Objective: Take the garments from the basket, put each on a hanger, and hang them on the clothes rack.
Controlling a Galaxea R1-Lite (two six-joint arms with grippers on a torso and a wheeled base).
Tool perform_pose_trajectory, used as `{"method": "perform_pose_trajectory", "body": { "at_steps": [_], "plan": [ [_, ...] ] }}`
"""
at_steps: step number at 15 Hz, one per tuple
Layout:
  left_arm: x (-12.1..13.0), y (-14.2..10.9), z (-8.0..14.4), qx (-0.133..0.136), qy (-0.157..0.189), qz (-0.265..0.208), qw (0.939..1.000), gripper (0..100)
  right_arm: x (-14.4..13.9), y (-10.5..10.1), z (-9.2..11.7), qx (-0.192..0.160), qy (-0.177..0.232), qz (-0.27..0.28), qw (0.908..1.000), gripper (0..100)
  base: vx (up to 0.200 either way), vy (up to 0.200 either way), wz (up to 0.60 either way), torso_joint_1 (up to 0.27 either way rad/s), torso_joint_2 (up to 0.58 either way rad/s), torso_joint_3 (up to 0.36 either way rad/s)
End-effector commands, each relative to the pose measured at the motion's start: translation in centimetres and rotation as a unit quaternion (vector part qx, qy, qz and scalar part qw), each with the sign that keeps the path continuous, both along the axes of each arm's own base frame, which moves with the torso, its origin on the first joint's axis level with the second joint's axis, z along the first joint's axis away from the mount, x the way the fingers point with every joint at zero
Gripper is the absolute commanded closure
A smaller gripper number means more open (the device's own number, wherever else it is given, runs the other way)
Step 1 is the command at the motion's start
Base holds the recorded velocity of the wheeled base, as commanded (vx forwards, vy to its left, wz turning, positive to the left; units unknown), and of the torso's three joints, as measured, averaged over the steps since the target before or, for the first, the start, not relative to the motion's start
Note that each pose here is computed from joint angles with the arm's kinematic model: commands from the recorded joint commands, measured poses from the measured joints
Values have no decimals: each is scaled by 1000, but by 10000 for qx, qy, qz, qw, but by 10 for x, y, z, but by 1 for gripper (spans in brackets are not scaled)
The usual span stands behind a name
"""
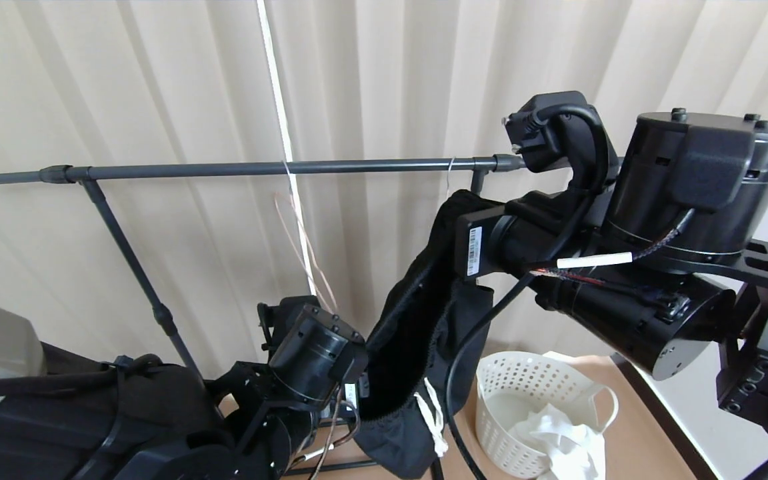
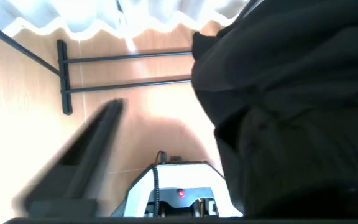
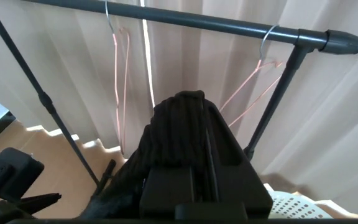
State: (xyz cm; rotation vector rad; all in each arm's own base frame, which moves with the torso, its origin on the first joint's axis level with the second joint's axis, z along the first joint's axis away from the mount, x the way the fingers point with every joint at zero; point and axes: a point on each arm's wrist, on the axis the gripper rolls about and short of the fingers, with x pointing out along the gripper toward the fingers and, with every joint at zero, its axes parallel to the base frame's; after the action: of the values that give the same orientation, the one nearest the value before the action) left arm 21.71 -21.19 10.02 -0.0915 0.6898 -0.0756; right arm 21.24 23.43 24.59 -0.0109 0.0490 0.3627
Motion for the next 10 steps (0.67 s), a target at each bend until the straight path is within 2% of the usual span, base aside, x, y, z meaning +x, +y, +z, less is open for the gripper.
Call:
{"method": "perform_pose_trajectory", "body": {
  "at_steps": [1,4,6,9,10],
  "plan": [
    [-3,3,7,-58,-85,10,9999,100,1,-6,1,-36,-29,-66,10000,100,0,0,0,0,0,0],
    [-12,11,37,-269,-476,-30,9985,100,4,-13,-11,-440,27,-124,9990,100,0,0,0,0,0,0],
    [-18,19,56,-294,-738,-150,9967,100,3,-16,-27,-889,123,-30,9960,100,0,0,0,0,0,0],
    [-22,28,79,-306,-1034,-226,9939,100,3,-29,-54,-1804,265,168,9831,100,0,0,0,0,0,0],
    [-21,29,82,-304,-1035,-203,9940,100,4,-32,-57,-1921,280,149,9809,100,0,0,0,0,0,0]
  ]
}}
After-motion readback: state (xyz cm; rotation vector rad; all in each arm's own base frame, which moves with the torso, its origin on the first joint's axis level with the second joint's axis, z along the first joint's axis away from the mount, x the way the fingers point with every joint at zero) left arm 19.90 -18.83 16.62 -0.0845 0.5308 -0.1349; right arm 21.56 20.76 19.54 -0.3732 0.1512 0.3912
